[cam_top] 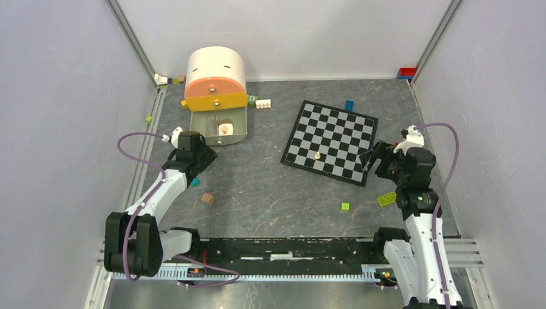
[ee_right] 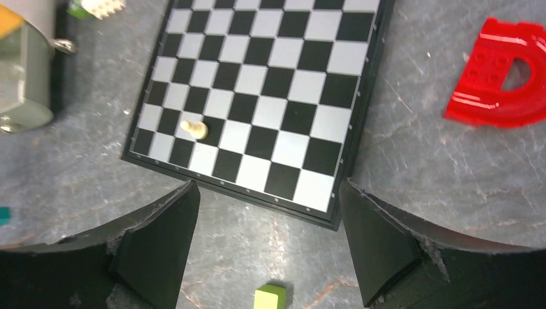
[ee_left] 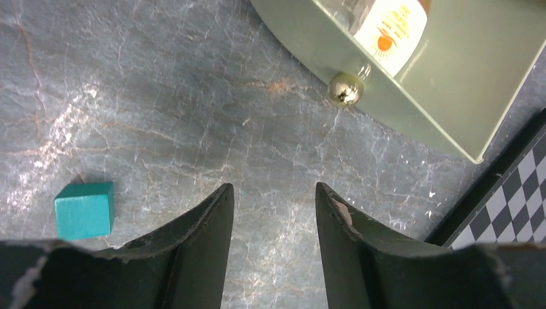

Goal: Organize the makeup
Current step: Close the drawer in the storage box.

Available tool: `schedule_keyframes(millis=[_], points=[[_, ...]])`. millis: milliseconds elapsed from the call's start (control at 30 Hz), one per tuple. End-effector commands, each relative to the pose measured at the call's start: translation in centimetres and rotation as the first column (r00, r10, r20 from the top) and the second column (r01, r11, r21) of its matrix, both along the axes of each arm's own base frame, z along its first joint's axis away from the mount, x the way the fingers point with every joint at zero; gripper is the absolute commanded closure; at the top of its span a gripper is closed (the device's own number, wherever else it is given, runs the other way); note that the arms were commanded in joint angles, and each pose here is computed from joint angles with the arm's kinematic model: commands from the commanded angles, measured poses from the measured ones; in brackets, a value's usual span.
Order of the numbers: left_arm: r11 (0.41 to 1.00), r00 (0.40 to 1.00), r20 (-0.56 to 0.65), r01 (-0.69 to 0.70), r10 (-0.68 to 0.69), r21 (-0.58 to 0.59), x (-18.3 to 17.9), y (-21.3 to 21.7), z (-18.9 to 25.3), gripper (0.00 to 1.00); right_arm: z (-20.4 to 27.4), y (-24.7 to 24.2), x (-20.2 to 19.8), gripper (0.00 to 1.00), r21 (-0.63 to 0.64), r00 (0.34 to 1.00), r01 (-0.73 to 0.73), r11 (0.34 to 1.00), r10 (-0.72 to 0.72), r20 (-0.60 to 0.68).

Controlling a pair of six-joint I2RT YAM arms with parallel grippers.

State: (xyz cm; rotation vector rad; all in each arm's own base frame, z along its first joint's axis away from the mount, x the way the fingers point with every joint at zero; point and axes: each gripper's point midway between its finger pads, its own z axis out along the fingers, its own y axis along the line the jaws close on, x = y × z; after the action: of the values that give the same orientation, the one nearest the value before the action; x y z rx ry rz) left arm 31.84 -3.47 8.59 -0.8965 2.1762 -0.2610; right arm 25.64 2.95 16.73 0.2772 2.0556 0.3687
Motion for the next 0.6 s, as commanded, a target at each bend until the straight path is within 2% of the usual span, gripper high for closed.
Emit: schedule_keyframes(millis=[0, 300, 567], points=[[0.999, 0.995, 0.088, -0.048, 0.046, 0.016, 2.4, 0.9, 1.0, 0.44, 5.2, 0.7, 0.6, 0.14, 0.031, 0.989, -0.024, 0.999, 0.019, 0.146], [0.998, 0.993, 0.100, -0.057, 0.057, -0.001, 4.1, 0.6, 0.1, 0.46, 11.0, 1.4, -0.7, 0.14, -0.006, 0.976, -0.082, 0.997, 0.081, 0.201], [0.997, 0.992, 0.103, -0.072, 0.071, 0.002, 5.2, 0.8, -0.7, 0.45, 11.0, 1.1, -1.1, 0.14, 0.039, 0.983, -0.035, 0.999, 0.028, 0.182]])
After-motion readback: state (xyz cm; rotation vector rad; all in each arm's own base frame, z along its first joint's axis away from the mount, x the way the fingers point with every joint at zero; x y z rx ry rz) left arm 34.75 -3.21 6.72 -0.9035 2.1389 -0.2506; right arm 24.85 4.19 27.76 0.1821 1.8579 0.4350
